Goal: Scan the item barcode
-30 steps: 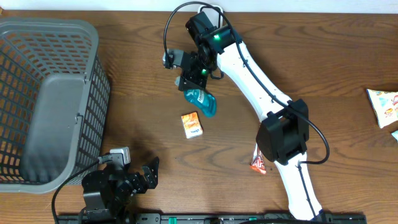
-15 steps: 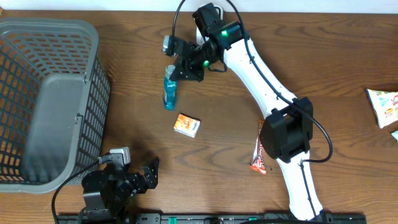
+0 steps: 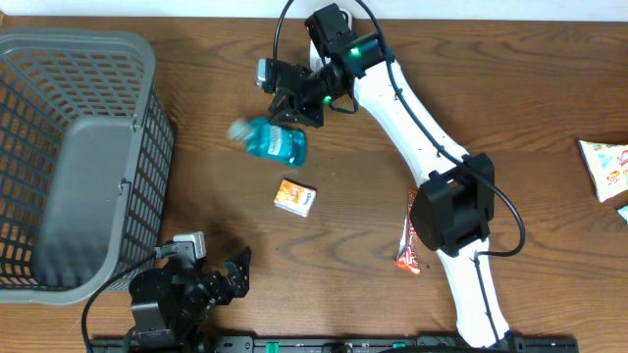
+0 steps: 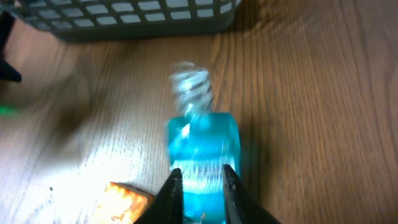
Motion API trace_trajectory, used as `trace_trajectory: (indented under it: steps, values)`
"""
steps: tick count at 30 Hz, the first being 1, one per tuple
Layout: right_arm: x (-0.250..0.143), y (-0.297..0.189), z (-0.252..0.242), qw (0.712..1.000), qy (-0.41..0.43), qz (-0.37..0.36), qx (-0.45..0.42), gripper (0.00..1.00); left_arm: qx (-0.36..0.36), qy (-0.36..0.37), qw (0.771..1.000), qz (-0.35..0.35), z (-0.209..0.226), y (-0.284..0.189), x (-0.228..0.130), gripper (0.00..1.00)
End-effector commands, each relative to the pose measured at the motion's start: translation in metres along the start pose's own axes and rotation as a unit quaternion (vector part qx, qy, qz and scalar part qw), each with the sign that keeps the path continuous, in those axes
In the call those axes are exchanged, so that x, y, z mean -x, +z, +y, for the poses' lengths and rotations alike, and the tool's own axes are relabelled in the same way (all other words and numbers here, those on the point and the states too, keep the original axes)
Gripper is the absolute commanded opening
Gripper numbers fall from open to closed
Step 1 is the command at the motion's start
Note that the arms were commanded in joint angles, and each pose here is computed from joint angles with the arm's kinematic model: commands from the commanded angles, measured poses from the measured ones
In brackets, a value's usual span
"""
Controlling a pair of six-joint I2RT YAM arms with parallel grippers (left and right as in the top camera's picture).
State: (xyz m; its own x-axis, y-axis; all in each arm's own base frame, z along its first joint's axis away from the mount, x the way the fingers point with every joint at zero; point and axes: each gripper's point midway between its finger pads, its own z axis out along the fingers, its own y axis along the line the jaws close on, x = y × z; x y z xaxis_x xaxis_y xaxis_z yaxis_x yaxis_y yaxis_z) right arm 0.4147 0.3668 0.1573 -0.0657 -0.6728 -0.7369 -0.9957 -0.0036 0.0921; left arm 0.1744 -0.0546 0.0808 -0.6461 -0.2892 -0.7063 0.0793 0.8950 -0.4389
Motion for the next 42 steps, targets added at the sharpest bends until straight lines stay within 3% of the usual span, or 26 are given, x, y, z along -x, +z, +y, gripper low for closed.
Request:
trace_trajectory:
  steps: [1,4,11,21,28,37,42]
  values:
    - [0.009,-0.004,-0.001,1.000,-0.027,-0.003,-0.010,0.14,-0.004,-0.007,1.000,0.001,-0.001,0.000,-0.001,1.00]
    - [0.010,-0.004,-0.002,0.999,-0.029,-0.004,-0.012,0.14,-0.004,-0.007,1.000,0.001,-0.001,0.000,-0.001,1.00]
    - [0.000,0.008,0.005,0.999,-0.024,0.021,-0.007,0.58,-0.004,-0.007,1.000,0.001,-0.001,0.000,-0.001,1.00]
    - [-0.057,0.080,0.021,0.973,-0.078,0.205,-0.077,0.98,-0.004,-0.007,1.000,0.001,-0.001,0.000,-0.001,1.00]
    - [-0.064,0.116,0.015,0.931,-0.159,0.273,-0.182,0.99,-0.004,-0.007,1.000,0.001,-0.001,0.000,-0.001,1.00]
    - [-0.086,0.146,0.006,0.919,-0.198,0.255,-0.228,0.99,-0.004,-0.007,1.000,0.001,-0.001,0.000,-0.001,1.00]
    - [-0.104,0.157,0.013,0.922,-0.200,0.256,-0.211,0.86,-0.004,-0.007,1.000,0.001,-0.001,0.000,-0.001,1.00]
